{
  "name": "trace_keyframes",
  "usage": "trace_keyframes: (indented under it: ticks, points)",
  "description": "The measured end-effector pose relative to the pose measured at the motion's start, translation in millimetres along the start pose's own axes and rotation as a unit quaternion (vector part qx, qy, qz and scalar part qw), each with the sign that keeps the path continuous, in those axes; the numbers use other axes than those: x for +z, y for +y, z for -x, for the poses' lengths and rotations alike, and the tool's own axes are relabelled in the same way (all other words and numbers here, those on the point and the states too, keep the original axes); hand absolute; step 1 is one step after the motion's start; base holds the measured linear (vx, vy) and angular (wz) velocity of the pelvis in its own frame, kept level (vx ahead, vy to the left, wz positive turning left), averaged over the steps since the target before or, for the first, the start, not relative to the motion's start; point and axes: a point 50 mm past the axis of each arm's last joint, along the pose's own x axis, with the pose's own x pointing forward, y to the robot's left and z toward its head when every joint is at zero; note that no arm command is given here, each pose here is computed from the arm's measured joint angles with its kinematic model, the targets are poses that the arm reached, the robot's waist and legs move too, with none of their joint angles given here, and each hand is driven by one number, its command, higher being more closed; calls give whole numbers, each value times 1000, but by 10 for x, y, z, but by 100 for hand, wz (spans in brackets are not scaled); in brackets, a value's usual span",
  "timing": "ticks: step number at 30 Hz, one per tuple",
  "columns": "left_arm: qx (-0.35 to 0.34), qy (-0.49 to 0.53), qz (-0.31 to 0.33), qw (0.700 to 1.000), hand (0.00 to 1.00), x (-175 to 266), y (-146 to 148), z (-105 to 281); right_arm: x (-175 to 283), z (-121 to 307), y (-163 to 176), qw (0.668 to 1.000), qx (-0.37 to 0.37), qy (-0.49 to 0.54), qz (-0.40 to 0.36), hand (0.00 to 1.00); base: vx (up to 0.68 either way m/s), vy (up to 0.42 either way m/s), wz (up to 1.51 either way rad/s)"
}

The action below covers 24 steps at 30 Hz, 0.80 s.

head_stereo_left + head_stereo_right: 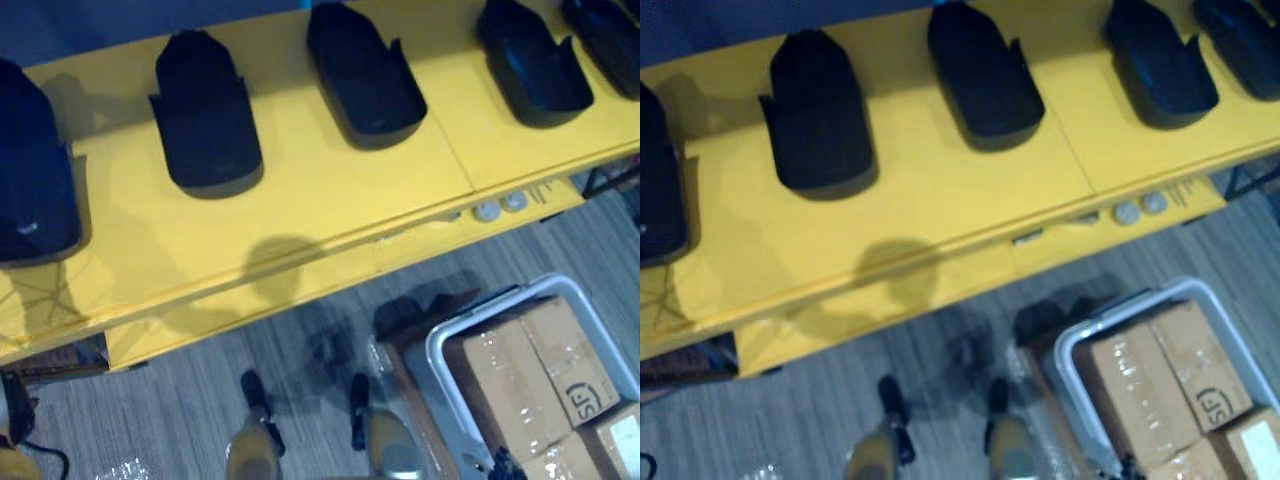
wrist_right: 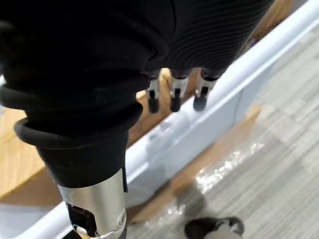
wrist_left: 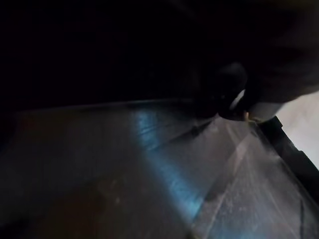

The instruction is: Walk over and take plastic housings, then place them on the shelf

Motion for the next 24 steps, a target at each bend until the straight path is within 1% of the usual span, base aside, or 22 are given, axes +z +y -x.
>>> trace_keyframes:
  ticks: [6, 8, 13, 14, 24]
  points:
    - [10, -21, 14, 1000, 100, 119, 73, -14, 49, -18, -5, 1000, 1, -12, -22, 0, 0, 5, -1]
    - [13, -18, 19, 1000, 100, 132, 92, -23, 55, -18, -47, 999, -9, -14, -36, 0, 0, 0, 0]
    - [29, -8, 12, 999, 100, 74, 248, -41, 42, -15, -24, 999, -8, -12, -46, 0, 0, 0, 0]
    - [33, -7, 11, 999, 0, 71, 278, -43, 38, -14, -12, 999, -7, -12, -47, 0, 0, 0, 0]
    - [29, -2, 11, 1000, 0, 63, 370, -49, 5, -5, 52, 998, -2, -8, -54, 0, 0, 0, 0]
